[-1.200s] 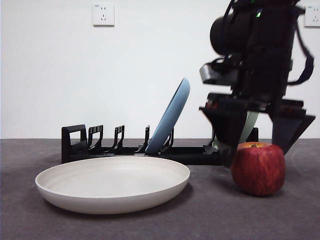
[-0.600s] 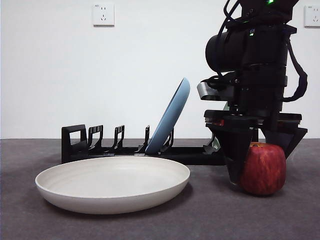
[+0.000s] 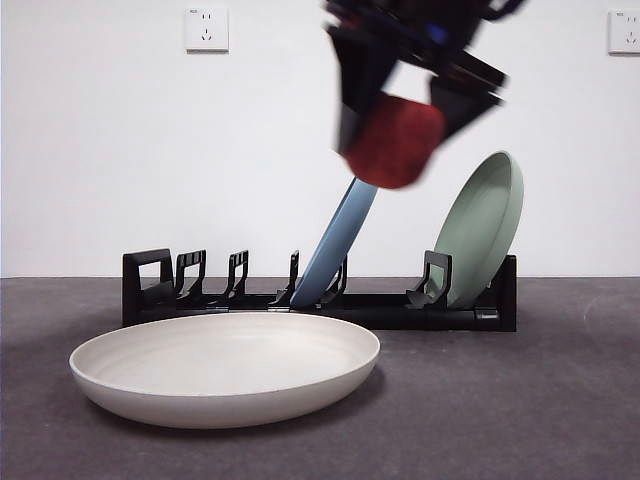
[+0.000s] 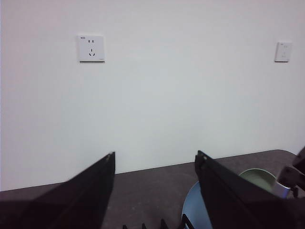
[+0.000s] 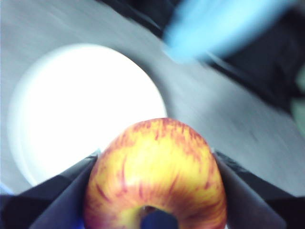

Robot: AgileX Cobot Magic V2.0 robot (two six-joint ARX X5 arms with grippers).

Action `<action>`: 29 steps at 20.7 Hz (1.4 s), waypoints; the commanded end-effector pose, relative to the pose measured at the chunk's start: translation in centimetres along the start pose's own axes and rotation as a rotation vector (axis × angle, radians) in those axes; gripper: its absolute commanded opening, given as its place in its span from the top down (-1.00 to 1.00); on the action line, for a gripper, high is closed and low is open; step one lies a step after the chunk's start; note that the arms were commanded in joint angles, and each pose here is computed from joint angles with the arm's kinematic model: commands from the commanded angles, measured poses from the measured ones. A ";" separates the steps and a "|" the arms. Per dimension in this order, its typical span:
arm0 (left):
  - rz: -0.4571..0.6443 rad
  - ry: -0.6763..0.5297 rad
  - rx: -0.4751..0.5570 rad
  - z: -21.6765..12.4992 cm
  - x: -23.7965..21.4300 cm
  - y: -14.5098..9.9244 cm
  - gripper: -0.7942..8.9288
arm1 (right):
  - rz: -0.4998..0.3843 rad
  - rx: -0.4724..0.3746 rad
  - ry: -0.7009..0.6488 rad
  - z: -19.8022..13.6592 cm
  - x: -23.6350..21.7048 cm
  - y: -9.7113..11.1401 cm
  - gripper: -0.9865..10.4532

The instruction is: Take the yellow plate from the plate rack,put the plate on the table,take the apple from the table,put the apple in the plate

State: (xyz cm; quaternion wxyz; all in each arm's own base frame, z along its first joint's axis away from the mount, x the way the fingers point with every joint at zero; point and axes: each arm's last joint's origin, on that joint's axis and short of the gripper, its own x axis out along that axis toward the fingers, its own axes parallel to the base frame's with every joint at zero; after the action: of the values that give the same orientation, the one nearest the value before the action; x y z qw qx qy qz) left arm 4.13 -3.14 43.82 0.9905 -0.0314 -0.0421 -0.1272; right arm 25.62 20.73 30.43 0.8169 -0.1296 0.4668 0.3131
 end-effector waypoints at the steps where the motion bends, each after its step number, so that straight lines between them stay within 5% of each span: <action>1: 0.003 0.004 0.024 -0.2 0.0 0.0 0.26 | 0.036 -0.032 0.007 0.7 1.1 2.1 0.85; 8: 0.000 0.029 0.067 -0.5 0.0 0.0 0.26 | 0.099 -0.146 0.029 1.0 7.6 7.0 0.85; 23: -0.001 0.061 0.098 -0.9 0.0 0.0 0.26 | 0.080 -0.192 0.226 -1.4 16.2 6.9 0.80; 29: -0.001 0.075 0.111 -1.0 0.0 0.0 0.26 | 0.082 -0.196 0.227 -1.4 16.2 7.1 0.11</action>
State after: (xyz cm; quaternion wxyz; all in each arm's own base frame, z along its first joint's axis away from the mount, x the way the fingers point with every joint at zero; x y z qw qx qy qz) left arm 4.16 -3.20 42.90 0.9914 0.0236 -0.0129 -0.1282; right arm 26.20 31.48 17.77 0.7374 -0.2146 0.5198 0.3741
